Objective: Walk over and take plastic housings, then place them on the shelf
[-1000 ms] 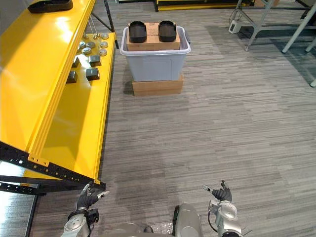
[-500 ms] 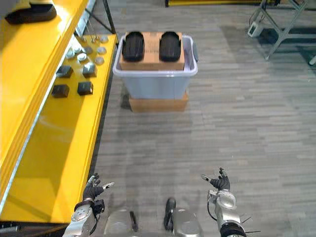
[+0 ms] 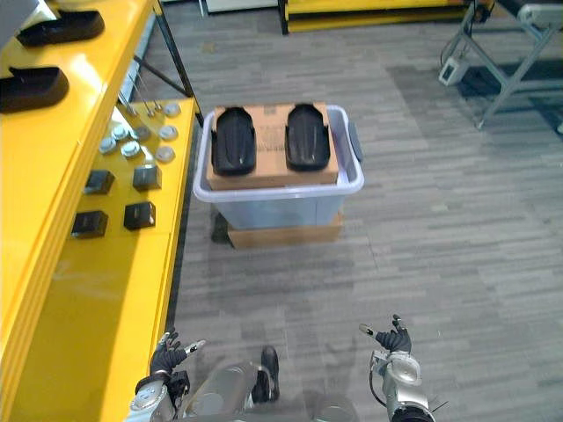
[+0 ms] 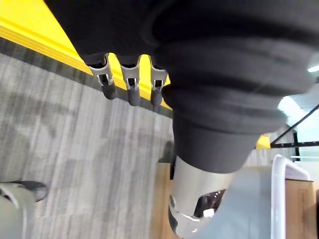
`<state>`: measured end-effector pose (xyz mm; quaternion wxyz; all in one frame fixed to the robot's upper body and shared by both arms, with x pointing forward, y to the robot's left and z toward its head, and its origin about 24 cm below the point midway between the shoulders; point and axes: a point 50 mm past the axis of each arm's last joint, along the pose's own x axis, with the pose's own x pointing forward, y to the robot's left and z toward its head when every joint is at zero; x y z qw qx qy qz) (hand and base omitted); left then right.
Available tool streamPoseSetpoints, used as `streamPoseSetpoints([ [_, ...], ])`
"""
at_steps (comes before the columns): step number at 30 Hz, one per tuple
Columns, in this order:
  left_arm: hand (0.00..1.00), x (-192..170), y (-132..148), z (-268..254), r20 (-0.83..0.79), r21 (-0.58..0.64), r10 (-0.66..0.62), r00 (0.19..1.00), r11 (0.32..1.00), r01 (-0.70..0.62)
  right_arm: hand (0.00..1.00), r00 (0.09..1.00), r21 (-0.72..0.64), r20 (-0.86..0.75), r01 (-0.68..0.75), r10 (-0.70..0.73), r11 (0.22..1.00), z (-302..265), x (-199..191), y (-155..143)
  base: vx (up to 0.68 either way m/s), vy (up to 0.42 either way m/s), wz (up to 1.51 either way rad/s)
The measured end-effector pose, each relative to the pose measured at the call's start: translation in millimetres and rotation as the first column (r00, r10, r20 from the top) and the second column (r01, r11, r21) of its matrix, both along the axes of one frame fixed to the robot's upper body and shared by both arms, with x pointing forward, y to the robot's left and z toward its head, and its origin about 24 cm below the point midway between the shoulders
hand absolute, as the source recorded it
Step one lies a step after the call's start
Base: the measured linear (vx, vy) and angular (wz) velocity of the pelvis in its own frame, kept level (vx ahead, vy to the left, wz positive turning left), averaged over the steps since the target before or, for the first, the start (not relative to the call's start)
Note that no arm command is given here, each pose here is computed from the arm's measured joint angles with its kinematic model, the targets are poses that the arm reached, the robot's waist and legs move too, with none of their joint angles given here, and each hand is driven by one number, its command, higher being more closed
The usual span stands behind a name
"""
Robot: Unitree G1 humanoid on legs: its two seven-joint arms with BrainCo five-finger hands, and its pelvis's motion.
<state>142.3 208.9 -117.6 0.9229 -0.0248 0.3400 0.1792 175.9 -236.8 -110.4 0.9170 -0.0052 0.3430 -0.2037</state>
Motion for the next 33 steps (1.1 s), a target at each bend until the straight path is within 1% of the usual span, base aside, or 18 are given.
streamPoseSetpoints([
  [5, 0.00, 2.7, 4.7, 1.0, 0.001, 0.015, -0.005, 1.000, 1.000, 0.005, 0.00, 1.000, 0.020, -0.019, -0.002, 0.002, 1.000, -4.4, -4.1, 7.1, 0.36, -0.065, 0.39],
  [8, 0.00, -5.8, 10.5, -1.7, -0.027, 0.033, 0.000, 1.000, 0.999, 0.001, 0.00, 0.999, 0.029, -0.042, 0.005, -0.004, 1.000, -8.8, -12.1, 9.4, 0.43, -0.236, 0.36],
  [10, 0.00, -14.3, 4.0, -7.8, -0.059, 0.011, 0.008, 0.998, 1.000, -0.007, 0.00, 0.998, 0.019, -0.066, 0.012, -0.011, 1.000, -10.9, -16.8, 4.1, 0.46, -0.318, 0.29],
  [12, 0.00, -17.2, 3.0, -8.9, -0.065, 0.006, 0.014, 0.998, 1.000, -0.014, 0.00, 0.998, 0.023, -0.059, 0.012, -0.011, 1.000, -10.0, -14.8, 5.2, 0.34, -0.271, 0.26],
  [15, 0.00, -13.4, -8.4, -7.6, -0.040, -0.030, 0.025, 0.999, 0.999, -0.027, 0.00, 0.999, 0.019, -0.044, 0.014, -0.014, 1.000, -8.2, -21.1, 5.8, 0.33, -0.286, 0.29],
  [19, 0.00, -14.0, -16.1, -9.4, -0.045, -0.052, 0.023, 0.999, 0.998, -0.026, 0.00, 1.000, 0.031, -0.005, 0.023, -0.022, 0.999, -4.2, -13.1, 9.2, 0.31, -0.152, -0.24],
  [22, 0.00, -7.8, -17.0, -7.3, -0.029, -0.053, 0.017, 0.999, 0.998, -0.019, 0.00, 0.998, 0.033, 0.010, 0.063, -0.064, 0.997, -2.2, -10.4, 5.9, 0.21, 0.018, -0.30],
  [24, 0.00, -3.5, -19.1, -6.1, -0.018, -0.056, 0.009, 1.000, 0.998, -0.010, 0.00, 0.996, 0.013, -0.007, 0.087, -0.087, 0.996, -3.7, -18.4, -1.9, 0.21, 0.125, -0.18],
  [27, 0.00, -0.7, -12.4, -5.8, -0.022, -0.036, 0.002, 1.000, 0.999, -0.003, 0.00, 0.993, 0.027, -0.044, 0.113, -0.111, 0.993, -10.3, -32.0, 0.3, 0.19, 0.160, -0.04],
  [33, 0.00, -10.0, -4.3, -8.7, -0.053, -0.015, 0.004, 0.999, 1.000, -0.005, 0.00, 0.981, -0.003, -0.029, 0.191, -0.191, 0.982, -6.5, -39.3, -14.3, 0.09, 0.088, -0.06],
])
